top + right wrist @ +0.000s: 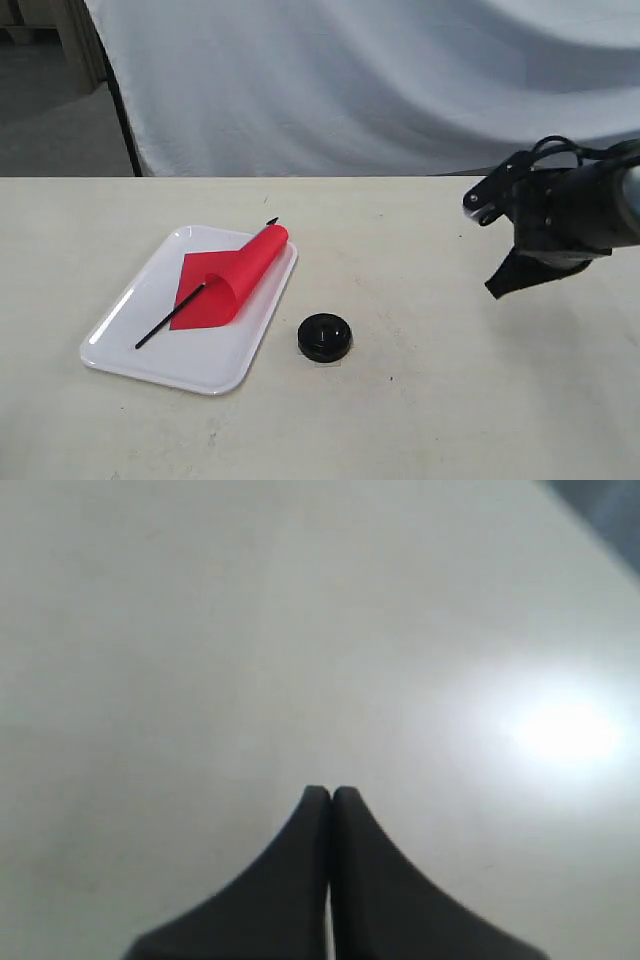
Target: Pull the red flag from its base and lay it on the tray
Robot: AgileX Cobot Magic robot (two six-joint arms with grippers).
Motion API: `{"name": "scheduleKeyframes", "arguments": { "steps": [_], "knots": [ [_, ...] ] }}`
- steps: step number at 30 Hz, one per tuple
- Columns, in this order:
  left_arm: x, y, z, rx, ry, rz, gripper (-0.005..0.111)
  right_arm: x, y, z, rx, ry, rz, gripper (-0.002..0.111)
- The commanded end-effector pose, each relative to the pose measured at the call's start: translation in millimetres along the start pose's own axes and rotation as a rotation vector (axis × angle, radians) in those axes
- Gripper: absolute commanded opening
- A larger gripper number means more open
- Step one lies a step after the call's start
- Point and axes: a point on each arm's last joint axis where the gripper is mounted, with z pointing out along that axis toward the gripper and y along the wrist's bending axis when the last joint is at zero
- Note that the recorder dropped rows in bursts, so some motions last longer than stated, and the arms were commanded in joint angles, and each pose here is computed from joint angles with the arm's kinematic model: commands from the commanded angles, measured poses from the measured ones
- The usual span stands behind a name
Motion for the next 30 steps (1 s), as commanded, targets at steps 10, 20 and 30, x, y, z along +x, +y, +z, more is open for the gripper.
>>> {"name": "scheduleKeyframes", "arguments": {
  "steps": [10, 20, 30],
  "knots": [
    [0.0, -0.2, 0.1, 0.003, -0.007, 0.001, 0.000, 3.9, -54.2, -65.4, -0.436, 0.036, 0.184, -0.001],
    [0.0, -0.2, 0.1, 0.003, -0.007, 0.001, 0.000, 77.8, -131.0, -196.8, -0.225, -0.718, 0.666, -0.001],
    [0.0, -0.2, 0.1, 0.003, -0.007, 0.001, 0.000, 156.8, -139.8, -252.2, 0.006, -1.017, 0.850, -0.001]
  ]
}}
